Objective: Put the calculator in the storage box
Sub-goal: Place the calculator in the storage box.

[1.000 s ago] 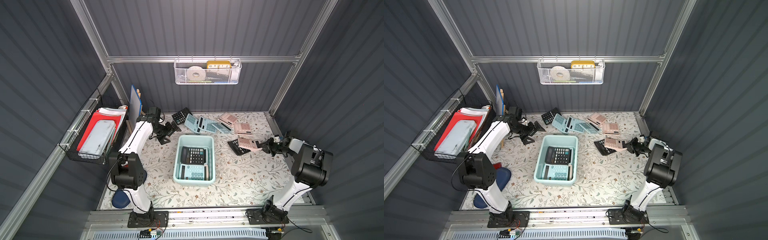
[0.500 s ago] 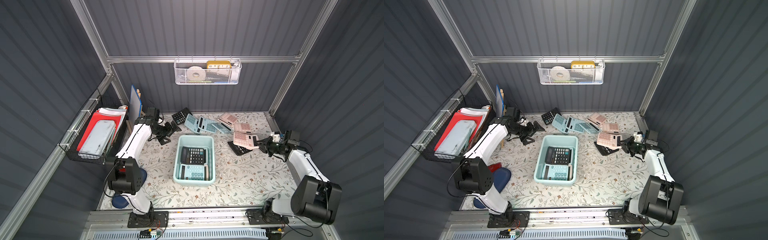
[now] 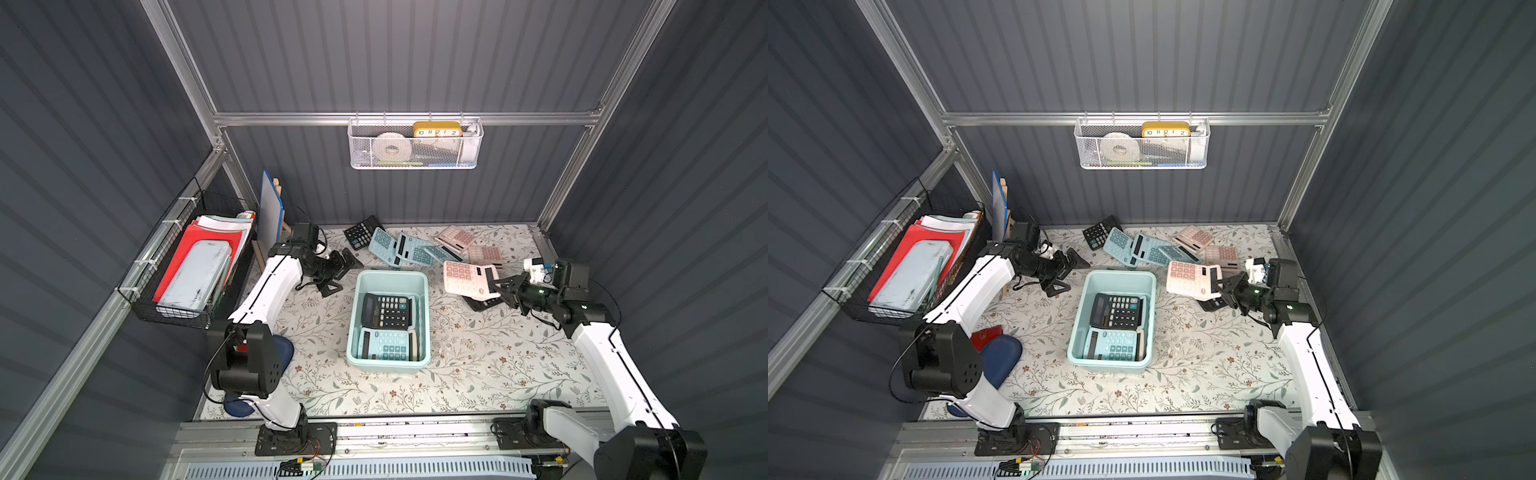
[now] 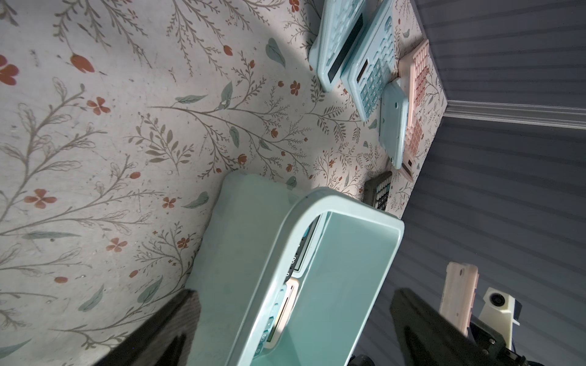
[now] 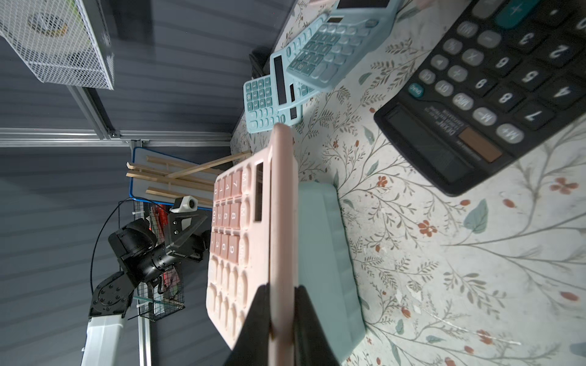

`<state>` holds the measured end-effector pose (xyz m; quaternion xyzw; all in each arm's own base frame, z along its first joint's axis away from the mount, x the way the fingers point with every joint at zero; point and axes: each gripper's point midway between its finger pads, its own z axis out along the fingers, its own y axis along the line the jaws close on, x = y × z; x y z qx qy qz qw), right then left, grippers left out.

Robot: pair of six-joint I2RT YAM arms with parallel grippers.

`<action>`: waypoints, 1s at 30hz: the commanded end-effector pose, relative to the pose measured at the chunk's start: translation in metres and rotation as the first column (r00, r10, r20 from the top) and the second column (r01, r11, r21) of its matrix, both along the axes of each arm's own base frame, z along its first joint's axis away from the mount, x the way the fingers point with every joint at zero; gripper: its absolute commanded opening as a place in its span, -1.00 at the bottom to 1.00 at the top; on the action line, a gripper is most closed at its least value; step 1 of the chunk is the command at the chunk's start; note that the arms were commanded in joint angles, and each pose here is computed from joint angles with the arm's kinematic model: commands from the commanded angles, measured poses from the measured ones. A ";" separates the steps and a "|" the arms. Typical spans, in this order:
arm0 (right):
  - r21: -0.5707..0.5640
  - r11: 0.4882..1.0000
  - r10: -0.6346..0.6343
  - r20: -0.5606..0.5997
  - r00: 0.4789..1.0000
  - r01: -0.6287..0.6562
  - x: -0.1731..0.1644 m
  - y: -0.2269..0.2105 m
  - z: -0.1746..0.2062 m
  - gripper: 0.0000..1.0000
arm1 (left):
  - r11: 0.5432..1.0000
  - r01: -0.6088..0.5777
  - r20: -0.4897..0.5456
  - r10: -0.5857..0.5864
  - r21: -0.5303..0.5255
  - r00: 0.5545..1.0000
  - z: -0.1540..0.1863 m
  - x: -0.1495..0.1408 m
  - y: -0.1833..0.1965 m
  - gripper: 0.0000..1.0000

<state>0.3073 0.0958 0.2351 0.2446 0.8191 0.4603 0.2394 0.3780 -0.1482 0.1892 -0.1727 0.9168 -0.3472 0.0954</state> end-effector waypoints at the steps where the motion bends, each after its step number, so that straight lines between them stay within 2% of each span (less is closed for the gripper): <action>1: -0.023 1.000 0.002 0.032 0.999 -0.001 0.003 0.014 0.020 -1.00 | 1.000 0.006 0.019 -0.005 -0.028 1.000 0.007 -0.001 -0.002 0.98; 12: -0.164 0.982 0.099 0.015 0.995 -0.095 0.006 0.078 0.028 -1.00 | 0.999 0.007 0.041 -0.005 -0.050 0.999 0.012 -0.001 -0.005 0.99; 13: -0.179 0.979 0.103 0.012 0.995 -0.099 0.006 0.083 0.027 -1.00 | 0.999 0.008 0.009 -0.007 -0.047 1.000 0.001 -0.007 -0.004 0.98; 15: -0.208 0.972 0.115 0.017 0.993 -0.109 0.004 0.093 0.030 -1.00 | 0.999 0.008 0.007 -0.008 -0.049 1.000 0.000 -0.008 -0.004 0.98; 16: -0.226 0.967 0.117 -0.013 0.993 -0.117 0.008 0.099 0.019 -1.00 | 0.999 0.008 0.008 -0.008 -0.048 1.000 0.000 -0.008 -0.004 0.99; 24: -0.319 0.940 0.111 -0.053 0.992 -0.122 0.007 0.130 0.004 -1.00 | 0.999 0.003 0.010 -0.002 -0.049 1.000 0.001 -0.010 -0.004 0.98; 30: -0.422 0.897 0.110 -0.070 0.991 -0.129 0.011 0.154 -0.007 -1.00 | 0.999 -0.006 0.009 0.007 -0.049 1.000 0.000 -0.012 -0.003 0.99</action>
